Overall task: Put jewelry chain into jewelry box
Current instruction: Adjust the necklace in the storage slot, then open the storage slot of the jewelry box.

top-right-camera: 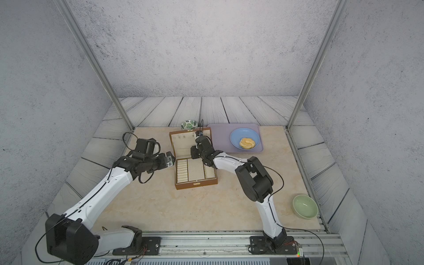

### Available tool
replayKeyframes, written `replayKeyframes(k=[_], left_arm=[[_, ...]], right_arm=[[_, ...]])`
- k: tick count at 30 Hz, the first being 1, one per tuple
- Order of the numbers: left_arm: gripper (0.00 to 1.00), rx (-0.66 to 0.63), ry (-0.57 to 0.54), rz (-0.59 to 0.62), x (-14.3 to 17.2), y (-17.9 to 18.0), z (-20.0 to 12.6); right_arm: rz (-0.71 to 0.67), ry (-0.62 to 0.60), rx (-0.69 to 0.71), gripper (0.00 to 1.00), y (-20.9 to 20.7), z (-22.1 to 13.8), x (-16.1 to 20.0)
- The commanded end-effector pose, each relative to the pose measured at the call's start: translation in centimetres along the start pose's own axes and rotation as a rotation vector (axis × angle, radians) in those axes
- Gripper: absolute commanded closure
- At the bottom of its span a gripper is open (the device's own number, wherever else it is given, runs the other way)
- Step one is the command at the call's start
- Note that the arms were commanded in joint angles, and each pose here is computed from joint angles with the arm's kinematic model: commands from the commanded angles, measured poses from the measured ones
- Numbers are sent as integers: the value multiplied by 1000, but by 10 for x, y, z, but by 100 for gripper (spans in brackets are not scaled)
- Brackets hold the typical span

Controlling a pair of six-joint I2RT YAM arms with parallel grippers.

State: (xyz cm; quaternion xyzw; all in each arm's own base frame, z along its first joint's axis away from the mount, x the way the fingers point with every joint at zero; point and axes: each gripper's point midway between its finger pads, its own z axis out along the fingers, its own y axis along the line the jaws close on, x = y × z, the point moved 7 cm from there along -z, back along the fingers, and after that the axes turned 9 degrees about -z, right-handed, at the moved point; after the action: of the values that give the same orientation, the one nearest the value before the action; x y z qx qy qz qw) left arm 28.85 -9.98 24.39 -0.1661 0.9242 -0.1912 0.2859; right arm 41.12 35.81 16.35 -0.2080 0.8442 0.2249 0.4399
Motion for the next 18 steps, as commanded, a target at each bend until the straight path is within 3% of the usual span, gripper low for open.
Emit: replayKeyframes(k=[1, 5, 9, 18], left_arm=[[2, -4, -21, -29, -7, 0, -3], [1, 37, -26, -68, -8, -5, -4], [10, 112, -33, -162, -11, -14, -4], [25, 225, 31, -531, -19, -34, 31]], right_arm=[[-18, -48, -12, 65, 7, -26, -24], [-39, -66, -41, 63, 11, -44, -32], [-80, -79, -57, 61, 14, -65, -37], [-142, -61, -15, 59, 4, -98, -15]])
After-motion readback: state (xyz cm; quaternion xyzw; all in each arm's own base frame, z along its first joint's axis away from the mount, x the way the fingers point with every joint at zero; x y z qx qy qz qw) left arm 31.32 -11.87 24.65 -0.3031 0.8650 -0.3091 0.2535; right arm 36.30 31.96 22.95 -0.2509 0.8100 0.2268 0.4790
